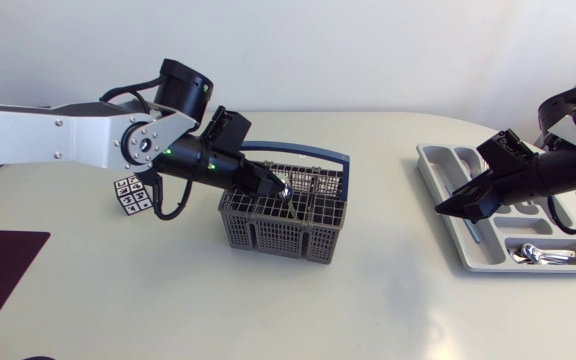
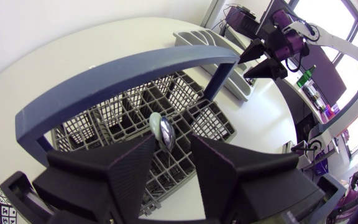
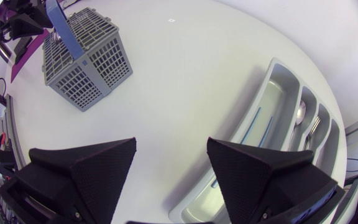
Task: Transfer all utensils from the basket to the drawer tray.
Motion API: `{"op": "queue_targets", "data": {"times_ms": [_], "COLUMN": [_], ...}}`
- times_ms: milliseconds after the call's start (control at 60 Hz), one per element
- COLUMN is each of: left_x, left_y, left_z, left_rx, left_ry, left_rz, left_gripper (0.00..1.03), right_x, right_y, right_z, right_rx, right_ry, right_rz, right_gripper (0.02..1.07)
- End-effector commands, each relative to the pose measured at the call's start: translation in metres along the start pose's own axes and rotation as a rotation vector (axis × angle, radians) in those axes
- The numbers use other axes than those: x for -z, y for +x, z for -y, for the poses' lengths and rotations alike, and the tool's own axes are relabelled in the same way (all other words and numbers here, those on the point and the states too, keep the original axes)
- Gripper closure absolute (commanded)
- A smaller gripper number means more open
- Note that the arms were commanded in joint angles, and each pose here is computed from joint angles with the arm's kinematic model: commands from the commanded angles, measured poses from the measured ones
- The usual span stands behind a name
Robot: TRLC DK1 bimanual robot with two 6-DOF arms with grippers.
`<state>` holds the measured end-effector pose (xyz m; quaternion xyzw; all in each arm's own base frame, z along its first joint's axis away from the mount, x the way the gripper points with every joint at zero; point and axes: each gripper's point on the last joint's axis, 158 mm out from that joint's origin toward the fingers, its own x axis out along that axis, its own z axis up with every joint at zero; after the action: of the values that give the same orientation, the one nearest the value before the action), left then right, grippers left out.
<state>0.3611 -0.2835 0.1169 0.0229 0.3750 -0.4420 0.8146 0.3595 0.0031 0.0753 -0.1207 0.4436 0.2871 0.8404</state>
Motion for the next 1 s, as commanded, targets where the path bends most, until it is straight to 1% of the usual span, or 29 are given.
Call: {"op": "queue_targets", "data": {"times_ms": [0, 333, 517, 533, 567, 600, 650, 983], "left_x": [-0.002, 0.005, 0.001, 0.001, 0.001, 0.002, 0.002, 0.008], "left_y": [0.005, 0.022, 0.025, 0.025, 0.026, 0.027, 0.027, 0.034], "left_z": [-0.005, 0.001, 0.003, 0.004, 0.005, 0.006, 0.006, 0.014], "left_rx": [0.006, 0.023, 0.026, 0.027, 0.029, 0.030, 0.031, 0.031], "left_ry": [-0.039, -0.031, -0.021, -0.018, -0.017, -0.017, -0.016, 0.013], "left_rz": [-0.009, -0.045, -0.040, -0.040, -0.042, -0.044, -0.045, -0.066], "left_gripper": [0.59, 0.60, 0.61, 0.62, 0.66, 0.66, 0.70, 0.79], "right_x": [0.003, 0.005, 0.005, 0.005, 0.005, 0.005, 0.006, 0.004], "right_y": [0.003, 0.004, 0.004, 0.004, 0.004, 0.005, 0.005, 0.006], "right_z": [-0.004, -0.004, -0.003, -0.003, -0.002, -0.002, -0.002, -0.003], "right_rx": [-0.004, -0.001, 0.000, 0.002, 0.004, 0.005, 0.005, 0.007], "right_ry": [0.016, 0.017, 0.016, 0.016, 0.015, 0.013, 0.013, 0.007], "right_rz": [-0.008, -0.012, -0.011, -0.011, -0.011, -0.010, -0.013, -0.013], "right_gripper": [0.24, 0.23, 0.23, 0.23, 0.23, 0.23, 0.23, 0.23]}}
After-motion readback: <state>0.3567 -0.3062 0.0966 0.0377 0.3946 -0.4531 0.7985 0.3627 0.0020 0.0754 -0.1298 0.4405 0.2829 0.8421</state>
